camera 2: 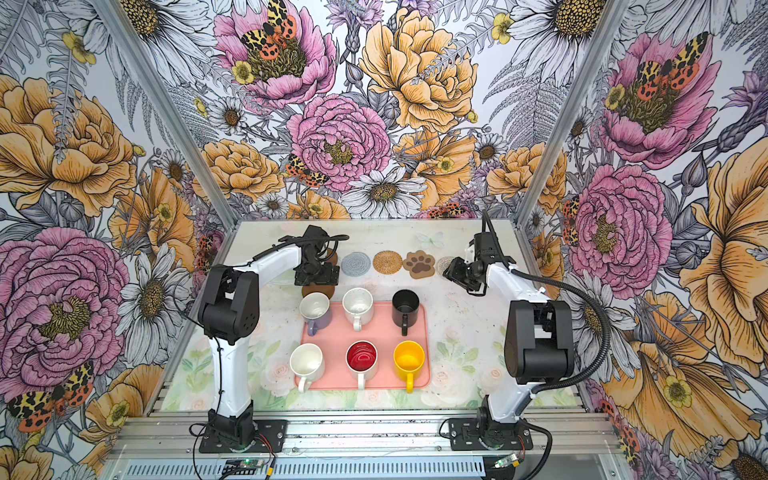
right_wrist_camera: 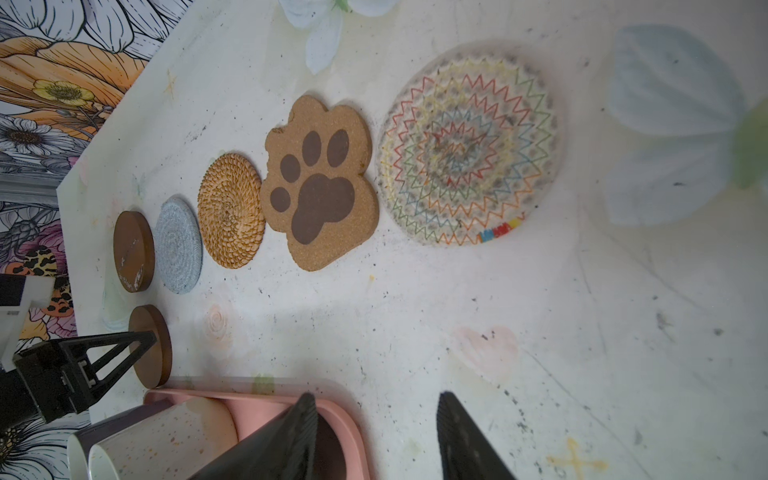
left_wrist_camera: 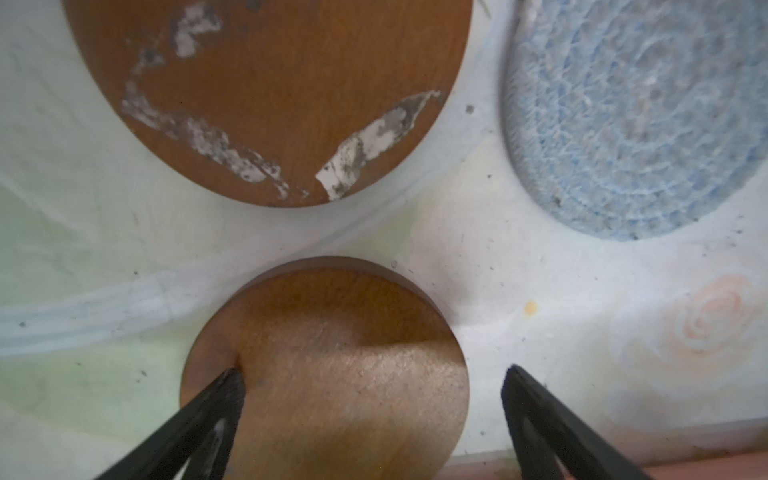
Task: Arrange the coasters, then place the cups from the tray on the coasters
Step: 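Lower the open left gripper over the light wooden disc while the right gripper withdraws, then push the light wooden disc with the left gripper away from the tray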
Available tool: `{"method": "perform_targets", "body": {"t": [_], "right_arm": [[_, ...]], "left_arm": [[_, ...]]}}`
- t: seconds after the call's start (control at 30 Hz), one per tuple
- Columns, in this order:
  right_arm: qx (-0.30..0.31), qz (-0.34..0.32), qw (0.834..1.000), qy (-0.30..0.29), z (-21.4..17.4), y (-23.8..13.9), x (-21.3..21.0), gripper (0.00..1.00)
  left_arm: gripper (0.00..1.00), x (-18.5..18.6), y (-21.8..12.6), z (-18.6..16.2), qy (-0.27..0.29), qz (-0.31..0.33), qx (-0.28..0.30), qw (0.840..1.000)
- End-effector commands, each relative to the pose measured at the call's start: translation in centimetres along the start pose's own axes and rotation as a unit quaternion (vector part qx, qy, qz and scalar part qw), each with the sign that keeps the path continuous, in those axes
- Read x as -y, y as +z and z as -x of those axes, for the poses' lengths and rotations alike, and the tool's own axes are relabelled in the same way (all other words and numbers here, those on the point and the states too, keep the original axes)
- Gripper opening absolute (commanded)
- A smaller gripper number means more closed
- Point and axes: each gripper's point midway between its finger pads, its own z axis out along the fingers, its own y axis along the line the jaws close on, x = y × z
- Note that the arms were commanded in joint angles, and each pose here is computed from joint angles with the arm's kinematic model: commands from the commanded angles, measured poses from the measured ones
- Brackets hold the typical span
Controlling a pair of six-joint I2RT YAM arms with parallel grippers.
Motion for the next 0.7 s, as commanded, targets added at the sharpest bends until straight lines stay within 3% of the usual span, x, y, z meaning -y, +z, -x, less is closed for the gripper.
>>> {"method": "perform_targets", "body": {"t": [0.0,0.43,0.67], "right_arm": [[0.013,0.003,1.000,-0.003,0.4,0.1,-0.3,0.50],[0.011,0.004,1.000,-0.005,0.2,0.2,-0.3,0.50],[0.011,0.003,1.000,-0.003,0.2,0.2,-0.2,0.50]], "left_arm": [[0.99,-0.1,0.6,0.6,-0.002,0.010,0.004,1.000],[0.99,-0.9,1.8,-1.0,0.000,0.031,-0.017,0.999],[0.99,-0.4,0.8,0.7,-0.002,0.020,0.006,1.000]]}}
